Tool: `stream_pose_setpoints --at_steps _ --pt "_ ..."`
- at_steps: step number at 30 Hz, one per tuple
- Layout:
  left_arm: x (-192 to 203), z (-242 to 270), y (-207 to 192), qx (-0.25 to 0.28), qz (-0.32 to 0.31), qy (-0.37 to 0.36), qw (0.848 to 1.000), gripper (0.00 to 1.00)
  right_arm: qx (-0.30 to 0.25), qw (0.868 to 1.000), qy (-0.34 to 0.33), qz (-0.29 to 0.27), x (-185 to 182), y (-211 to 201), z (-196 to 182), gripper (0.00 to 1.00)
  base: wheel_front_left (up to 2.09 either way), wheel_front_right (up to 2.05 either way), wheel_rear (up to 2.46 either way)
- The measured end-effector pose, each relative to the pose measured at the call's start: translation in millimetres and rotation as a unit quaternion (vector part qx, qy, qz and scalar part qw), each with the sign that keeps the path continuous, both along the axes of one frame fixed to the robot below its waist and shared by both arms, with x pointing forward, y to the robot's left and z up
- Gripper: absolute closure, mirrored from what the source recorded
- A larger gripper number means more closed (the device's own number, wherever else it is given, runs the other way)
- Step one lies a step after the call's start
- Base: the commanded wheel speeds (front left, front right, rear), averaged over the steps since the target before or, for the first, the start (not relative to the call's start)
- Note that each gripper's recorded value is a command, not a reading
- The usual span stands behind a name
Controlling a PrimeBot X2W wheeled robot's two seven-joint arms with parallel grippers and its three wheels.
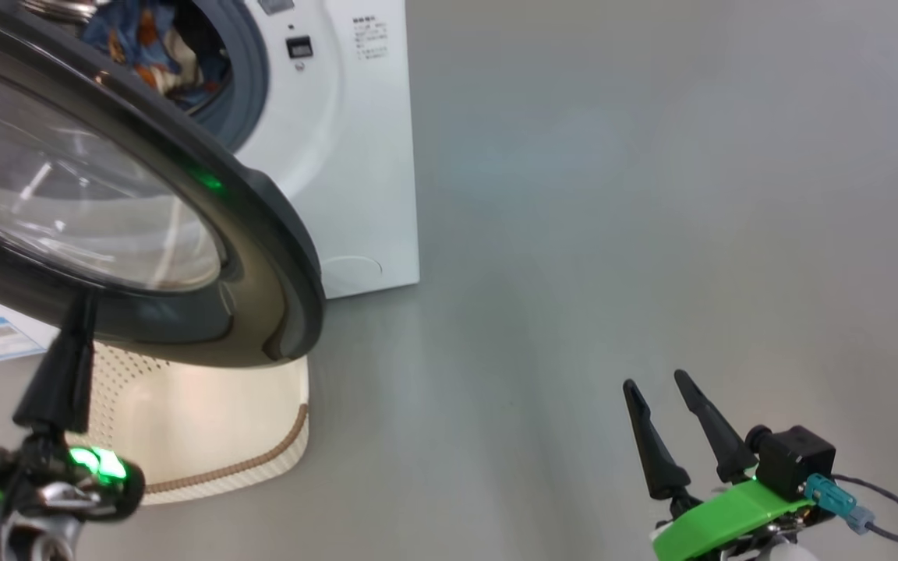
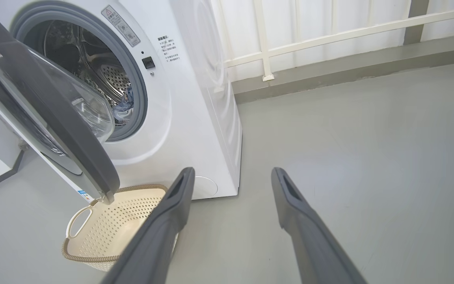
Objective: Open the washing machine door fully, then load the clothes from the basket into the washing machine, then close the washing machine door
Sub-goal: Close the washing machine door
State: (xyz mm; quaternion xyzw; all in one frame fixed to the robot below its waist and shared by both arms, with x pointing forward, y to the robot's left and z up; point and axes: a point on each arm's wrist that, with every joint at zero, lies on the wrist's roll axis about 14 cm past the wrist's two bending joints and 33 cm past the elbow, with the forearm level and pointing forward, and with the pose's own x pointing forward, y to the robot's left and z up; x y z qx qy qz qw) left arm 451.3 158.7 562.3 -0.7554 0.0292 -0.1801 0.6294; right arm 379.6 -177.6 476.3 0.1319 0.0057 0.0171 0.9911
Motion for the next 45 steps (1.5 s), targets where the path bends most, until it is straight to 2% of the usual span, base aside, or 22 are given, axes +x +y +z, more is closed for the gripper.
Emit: stream_pose_setpoints --at_steps 7,8,9,10,11,18,21,26,31,37,38,39,41,42,43,45 --pt "-29 -8 17 0.01 0.052 0.02 0.998 1.0 0.003 1.0 -0.001 0.008 -10 7 1 0.0 0.0 0.0 0.0" --pt "-33 -10 18 0.01 0.056 0.024 0.998 0.9 0.004 1.0 -0.003 0.01 -9 8 2 0.0 0.0 0.0 0.0" --pt "-37 -12 21 0.011 0.064 0.029 0.997 0.73 0.004 1.0 -0.005 0.012 -9 9 4 0.0 0.0 0.0 0.0" --pt "-40 -14 24 0.011 0.072 0.033 0.997 0.32 0.004 1.0 -0.007 0.014 -8 10 5 0.0 0.0 0.0 0.0" --pt "-43 -17 28 0.011 0.082 0.038 0.996 0.0 0.004 1.0 -0.009 0.016 -8 12 6 0.0 0.0 0.0 0.0" --pt "-57 -14 48 0.025 0.142 0.04 0.989 0.0 0.009 1.0 -0.017 0.024 -8 18 12 0.0 0.0 0.0 0.0" --pt "-59 -5 57 0.056 0.174 0.028 0.983 0.0 0.009 0.999 -0.02 0.026 -8 19 13 0.0 0.0 0.0 0.0" --pt "-68 -2 63 0.14 0.219 0.021 0.965 0.0 0.01 0.999 -0.015 0.026 -14 19 10 0.0 0.0 0.0 0.0" --pt "-74 8 68 0.249 0.272 -0.011 0.93 0.0 0.01 0.999 -0.02 0.026 -14 19 13 0.0 0.0 0.0 0.0" --pt "-84 -2 67 0.376 0.275 -0.03 0.884 0.0 0.01 0.999 -0.028 0.024 -16 18 18 0.0 0.0 0.0 0.0" --pt "-84 -2 67 0.376 0.275 -0.03 0.884 0.0 0.01 0.999 -0.028 0.024 -16 18 18 0.0 0.0 0.0 0.0" --pt "-86 2 74 0.419 0.29 -0.04 0.86 0.0 0.01 0.999 -0.029 0.025 -17 18 19 0.0 0.0 0.0 0.0" --pt "-87 3 74 0.456 0.295 -0.048 0.838 0.0 0.01 0.999 -0.028 0.024 -19 18 18 0.0 0.0 0.0 0.0" --pt "-88 4 73 0.471 0.297 -0.051 0.829 0.0 0.011 0.999 -0.025 0.024 -20 18 16 0.0 0.0 0.0 0.0" --pt "-88 4 73 0.471 0.297 -0.051 0.829 0.0 0.011 0.999 -0.025 0.024 -20 18 16 0.0 0.0 0.0 0.0" --pt "-89 5 71 0.498 0.3 -0.058 0.811 0.0 0.011 0.999 -0.024 0.024 -21 18 15 0.0 0.0 0.0 0.0"
